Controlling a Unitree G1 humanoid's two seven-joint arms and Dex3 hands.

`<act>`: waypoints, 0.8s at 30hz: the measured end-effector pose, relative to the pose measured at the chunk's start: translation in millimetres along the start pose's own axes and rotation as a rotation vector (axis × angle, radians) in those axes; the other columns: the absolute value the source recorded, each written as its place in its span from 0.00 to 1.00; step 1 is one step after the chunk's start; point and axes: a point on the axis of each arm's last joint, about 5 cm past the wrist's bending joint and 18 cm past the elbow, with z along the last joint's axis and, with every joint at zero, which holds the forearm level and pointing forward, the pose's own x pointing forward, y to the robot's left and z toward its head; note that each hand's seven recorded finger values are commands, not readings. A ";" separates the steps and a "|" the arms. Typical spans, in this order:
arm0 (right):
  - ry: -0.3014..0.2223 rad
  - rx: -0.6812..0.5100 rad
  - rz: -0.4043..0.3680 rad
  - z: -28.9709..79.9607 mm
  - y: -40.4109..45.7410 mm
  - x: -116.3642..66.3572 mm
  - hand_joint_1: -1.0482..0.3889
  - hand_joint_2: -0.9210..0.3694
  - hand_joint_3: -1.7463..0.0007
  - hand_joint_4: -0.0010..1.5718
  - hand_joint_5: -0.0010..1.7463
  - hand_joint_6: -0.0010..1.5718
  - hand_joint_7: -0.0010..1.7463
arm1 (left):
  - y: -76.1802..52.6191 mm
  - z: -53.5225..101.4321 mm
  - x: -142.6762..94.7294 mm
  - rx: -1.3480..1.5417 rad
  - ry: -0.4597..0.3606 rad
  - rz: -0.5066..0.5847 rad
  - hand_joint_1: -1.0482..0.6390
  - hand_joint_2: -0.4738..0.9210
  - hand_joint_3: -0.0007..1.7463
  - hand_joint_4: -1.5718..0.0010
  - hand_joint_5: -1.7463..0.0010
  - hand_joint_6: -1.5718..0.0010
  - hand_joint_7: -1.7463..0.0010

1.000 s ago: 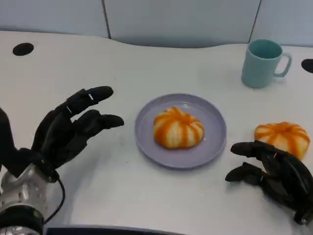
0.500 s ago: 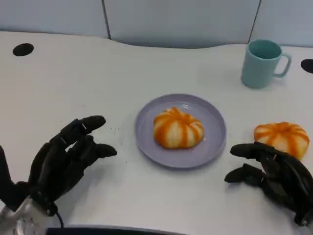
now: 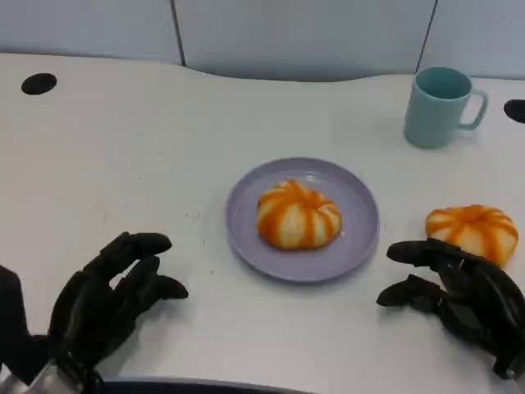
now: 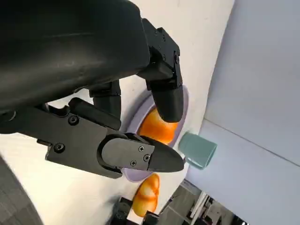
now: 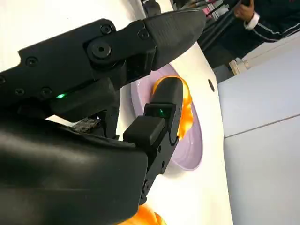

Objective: Grasp the bread from the table and place it into the plate.

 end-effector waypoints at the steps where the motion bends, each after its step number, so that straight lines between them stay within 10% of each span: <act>1: 0.000 0.000 -0.001 0.0 0.0 0.0 0.45 0.00 0.95 0.45 0.60 0.52 0.34 | 0.2 -2.0 -1.6 -0.004 0.005 0.011 0.27 0.98 0.15 0.75 0.03 0.79 0.18; 24: 0.005 -0.002 -0.004 1.2 -5.4 -3.7 0.46 0.00 0.93 0.43 0.61 0.52 0.34 | -1.8 -9.2 1.5 -0.011 0.006 0.068 0.28 0.87 0.25 0.70 0.04 0.73 0.21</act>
